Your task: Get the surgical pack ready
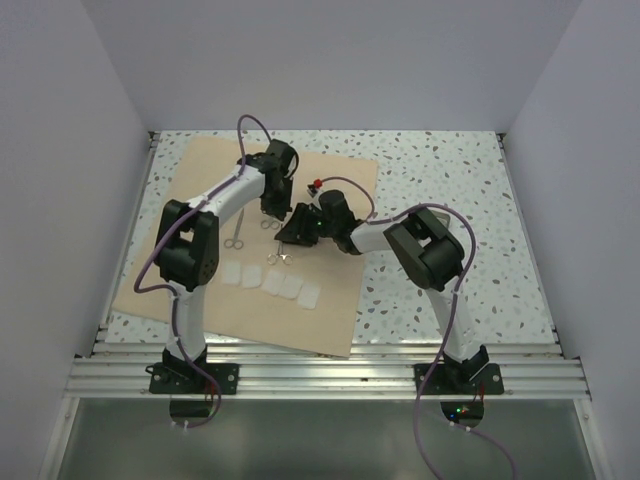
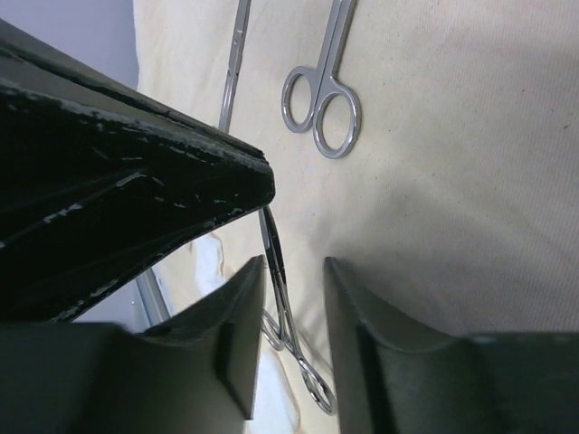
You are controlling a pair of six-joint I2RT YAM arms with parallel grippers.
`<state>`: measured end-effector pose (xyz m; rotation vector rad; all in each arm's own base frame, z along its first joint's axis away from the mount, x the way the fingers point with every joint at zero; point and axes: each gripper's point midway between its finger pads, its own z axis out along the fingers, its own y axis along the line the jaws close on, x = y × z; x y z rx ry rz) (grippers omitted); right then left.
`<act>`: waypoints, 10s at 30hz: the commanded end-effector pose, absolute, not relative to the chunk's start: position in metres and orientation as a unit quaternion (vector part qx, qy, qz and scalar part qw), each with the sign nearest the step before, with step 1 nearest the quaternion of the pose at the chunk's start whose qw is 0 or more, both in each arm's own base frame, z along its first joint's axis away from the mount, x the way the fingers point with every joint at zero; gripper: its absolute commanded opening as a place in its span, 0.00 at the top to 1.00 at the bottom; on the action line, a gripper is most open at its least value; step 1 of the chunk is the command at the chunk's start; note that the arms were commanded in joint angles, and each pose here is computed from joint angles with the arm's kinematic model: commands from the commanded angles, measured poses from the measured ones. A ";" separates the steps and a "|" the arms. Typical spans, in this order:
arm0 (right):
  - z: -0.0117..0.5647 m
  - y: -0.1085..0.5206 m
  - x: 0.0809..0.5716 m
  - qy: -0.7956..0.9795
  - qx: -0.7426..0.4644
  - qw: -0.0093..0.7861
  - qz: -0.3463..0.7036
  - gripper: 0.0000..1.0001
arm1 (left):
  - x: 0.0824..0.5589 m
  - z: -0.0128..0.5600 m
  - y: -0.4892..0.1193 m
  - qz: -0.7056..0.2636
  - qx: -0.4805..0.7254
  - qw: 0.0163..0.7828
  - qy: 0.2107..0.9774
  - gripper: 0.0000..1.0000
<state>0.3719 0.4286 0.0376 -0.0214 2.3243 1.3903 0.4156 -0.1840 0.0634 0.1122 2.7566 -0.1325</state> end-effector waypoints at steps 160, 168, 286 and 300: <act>0.053 0.477 0.431 0.820 -0.015 0.207 0.533 0.74 | 0.490 0.094 -0.150 -0.086 -0.025 0.288 0.953 1.00; 0.059 0.457 0.419 0.839 0.005 0.192 0.510 1.00 | 0.490 0.110 -0.133 -0.094 -0.046 0.292 0.951 0.58; 0.081 0.532 0.394 0.804 -0.062 0.205 0.554 0.52 | 0.428 0.078 -0.089 -0.087 -0.071 0.222 0.969 1.00; 0.081 0.517 0.379 0.814 -0.040 0.180 0.551 1.00 | 0.432 0.104 -0.092 -0.102 -0.074 0.247 0.961 0.76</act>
